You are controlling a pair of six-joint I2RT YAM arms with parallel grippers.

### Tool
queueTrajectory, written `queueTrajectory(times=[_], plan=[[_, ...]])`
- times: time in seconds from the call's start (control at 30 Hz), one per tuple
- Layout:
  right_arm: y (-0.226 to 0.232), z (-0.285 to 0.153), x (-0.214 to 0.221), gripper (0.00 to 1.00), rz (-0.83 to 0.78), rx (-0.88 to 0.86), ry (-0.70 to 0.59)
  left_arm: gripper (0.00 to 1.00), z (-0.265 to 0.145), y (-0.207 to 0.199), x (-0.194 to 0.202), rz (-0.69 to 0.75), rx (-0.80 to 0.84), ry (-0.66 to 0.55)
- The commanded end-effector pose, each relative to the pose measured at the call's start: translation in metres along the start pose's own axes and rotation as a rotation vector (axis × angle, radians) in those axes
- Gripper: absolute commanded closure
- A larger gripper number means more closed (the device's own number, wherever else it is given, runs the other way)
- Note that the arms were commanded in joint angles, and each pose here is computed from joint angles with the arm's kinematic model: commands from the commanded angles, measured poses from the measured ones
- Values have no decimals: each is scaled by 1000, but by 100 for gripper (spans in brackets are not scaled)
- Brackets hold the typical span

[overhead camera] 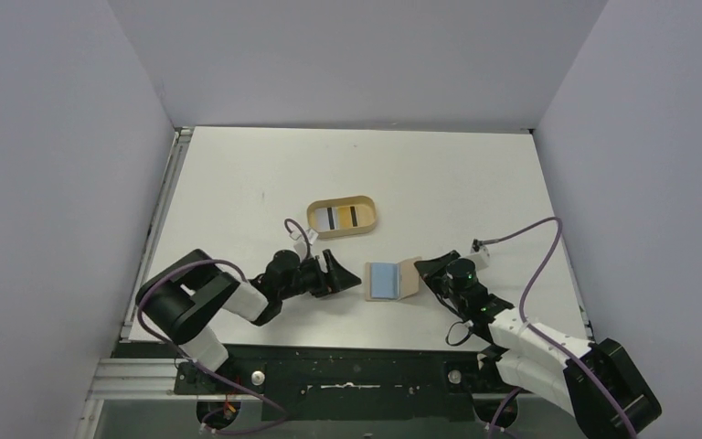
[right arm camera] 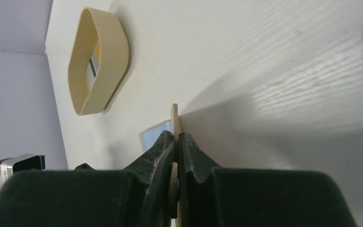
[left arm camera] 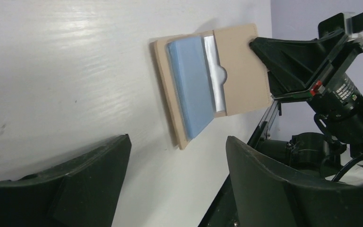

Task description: Take the credit cards out of the card holder

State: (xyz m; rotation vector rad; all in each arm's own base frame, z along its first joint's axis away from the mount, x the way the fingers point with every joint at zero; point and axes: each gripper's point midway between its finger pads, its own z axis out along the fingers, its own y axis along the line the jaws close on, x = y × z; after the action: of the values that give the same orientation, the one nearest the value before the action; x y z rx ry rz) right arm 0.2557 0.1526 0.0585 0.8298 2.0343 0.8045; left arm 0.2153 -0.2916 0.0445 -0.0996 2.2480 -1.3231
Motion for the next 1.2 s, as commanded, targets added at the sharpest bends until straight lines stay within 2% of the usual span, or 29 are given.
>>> queueTrajectory(times=[0.0, 0.13, 0.37, 0.5, 0.77, 0.9, 1.0, 1.07, 1.17], plan=[[-7, 2, -6, 100, 43, -9, -62, 31, 20, -7, 1, -115, 72, -54], [5, 7, 0, 100, 34, -66, -28, 39, 40, -4, 13, -239, 130, -21], [13, 11, 4, 100, 29, -105, -13, 45, 38, -13, 14, -235, 139, -38], [14, 10, 4, 100, 25, -116, -10, 61, 30, -7, 14, -247, 121, -51], [17, 11, 7, 100, 13, -138, 3, 71, 26, -7, 7, -233, 123, -76], [20, 12, 9, 100, 9, -148, 13, 86, 30, -13, 5, -226, 139, -74], [20, 12, 10, 100, 5, -151, 21, 91, 30, -17, 1, -213, 153, -86], [20, 13, 11, 100, 5, -151, 23, 98, 29, -20, 0, -202, 163, -88], [18, 14, 13, 100, 1, -147, 30, 100, 26, -25, -2, -195, 174, -94]])
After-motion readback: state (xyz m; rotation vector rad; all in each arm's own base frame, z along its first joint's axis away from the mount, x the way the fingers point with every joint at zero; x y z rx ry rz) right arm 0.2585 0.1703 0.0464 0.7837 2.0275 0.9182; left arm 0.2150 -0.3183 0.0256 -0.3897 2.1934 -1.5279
